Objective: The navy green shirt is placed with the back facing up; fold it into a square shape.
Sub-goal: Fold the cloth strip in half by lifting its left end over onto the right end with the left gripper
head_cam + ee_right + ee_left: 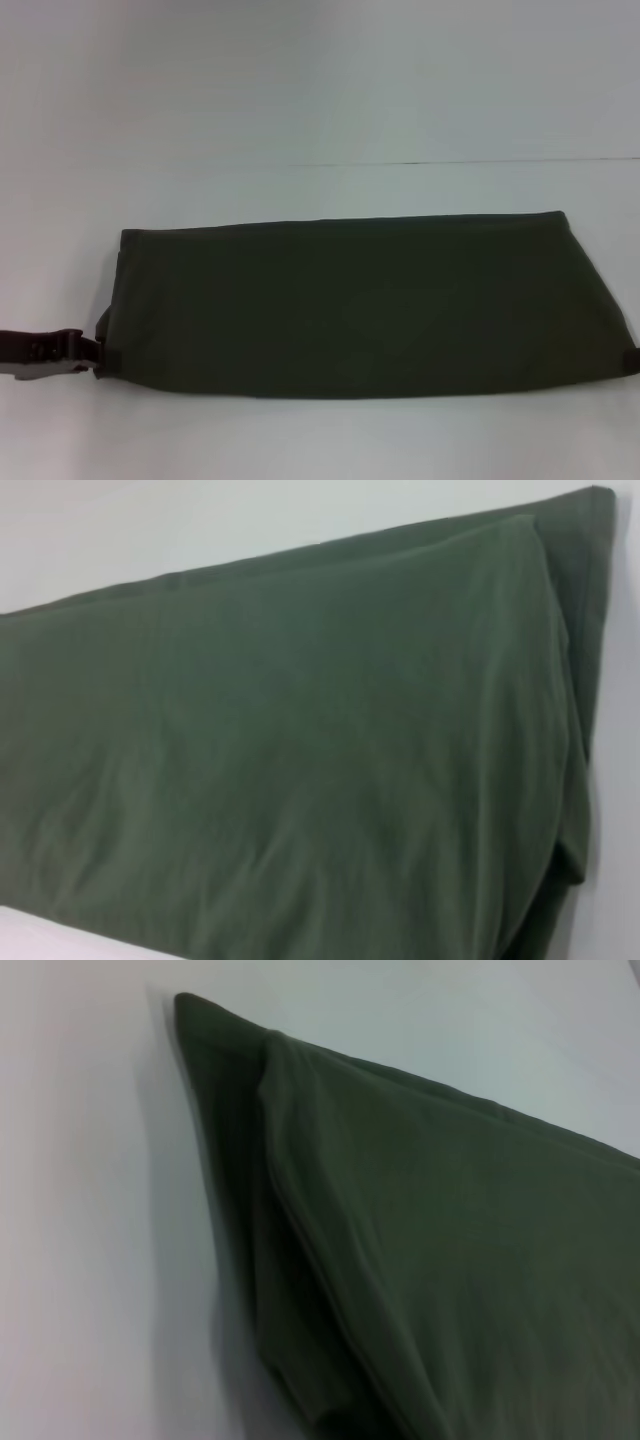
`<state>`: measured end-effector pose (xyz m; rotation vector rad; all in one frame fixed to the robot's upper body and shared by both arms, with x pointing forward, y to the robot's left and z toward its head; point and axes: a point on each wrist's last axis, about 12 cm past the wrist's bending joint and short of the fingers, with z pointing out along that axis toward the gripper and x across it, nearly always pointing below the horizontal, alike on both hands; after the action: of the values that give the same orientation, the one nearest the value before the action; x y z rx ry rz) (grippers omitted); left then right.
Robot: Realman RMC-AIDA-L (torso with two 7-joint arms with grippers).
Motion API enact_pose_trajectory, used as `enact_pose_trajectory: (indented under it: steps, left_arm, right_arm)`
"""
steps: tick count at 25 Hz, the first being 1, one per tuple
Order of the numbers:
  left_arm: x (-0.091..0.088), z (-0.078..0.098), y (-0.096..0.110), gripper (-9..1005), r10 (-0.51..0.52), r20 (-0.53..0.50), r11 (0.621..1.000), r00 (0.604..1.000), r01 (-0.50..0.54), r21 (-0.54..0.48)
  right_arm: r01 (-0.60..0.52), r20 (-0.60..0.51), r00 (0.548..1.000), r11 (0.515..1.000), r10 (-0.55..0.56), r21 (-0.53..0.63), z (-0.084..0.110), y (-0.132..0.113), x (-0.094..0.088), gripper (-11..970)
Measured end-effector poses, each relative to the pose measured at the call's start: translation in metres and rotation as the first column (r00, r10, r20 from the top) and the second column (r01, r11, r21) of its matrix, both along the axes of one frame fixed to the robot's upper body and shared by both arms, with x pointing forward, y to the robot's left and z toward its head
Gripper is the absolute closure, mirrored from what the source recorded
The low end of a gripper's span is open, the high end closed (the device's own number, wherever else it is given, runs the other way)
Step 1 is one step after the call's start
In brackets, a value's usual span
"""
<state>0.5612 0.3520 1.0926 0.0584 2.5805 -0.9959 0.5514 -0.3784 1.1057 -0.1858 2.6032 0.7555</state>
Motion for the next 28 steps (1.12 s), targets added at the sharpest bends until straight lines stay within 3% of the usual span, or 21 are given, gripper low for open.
enact_pose_trajectory:
  steps: [14, 20, 26, 28]
  left_arm:
    - [0.006, 0.007, 0.005, 874, 0.062, -0.006, 0.998, 0.998, -0.062, -0.020]
    - [0.007, 0.016, 0.016, 815, 0.100, 0.014, 0.995, 0.995, -0.100, -0.024]
    - [0.010, 0.030, 0.034, 584, 0.219, 0.039, 0.973, 0.975, -0.215, -0.086]
    - [0.011, 0.032, 0.036, 347, 0.256, 0.028, 0.961, 0.966, -0.251, -0.112]
  right_arm:
    - [0.010, 0.004, 1.000, 1.000, -0.010, 0.002, 0.011, -0.005, 0.008, 758]
    - [0.068, 0.062, 0.996, 0.998, -0.066, -0.020, 0.024, -0.020, 0.016, 521]
    - [0.145, 0.263, 0.952, 0.987, -0.158, 0.068, 0.050, -0.044, 0.024, 371]
    - [0.121, 0.339, 0.928, 0.986, -0.152, 0.112, 0.055, -0.046, 0.023, 321]
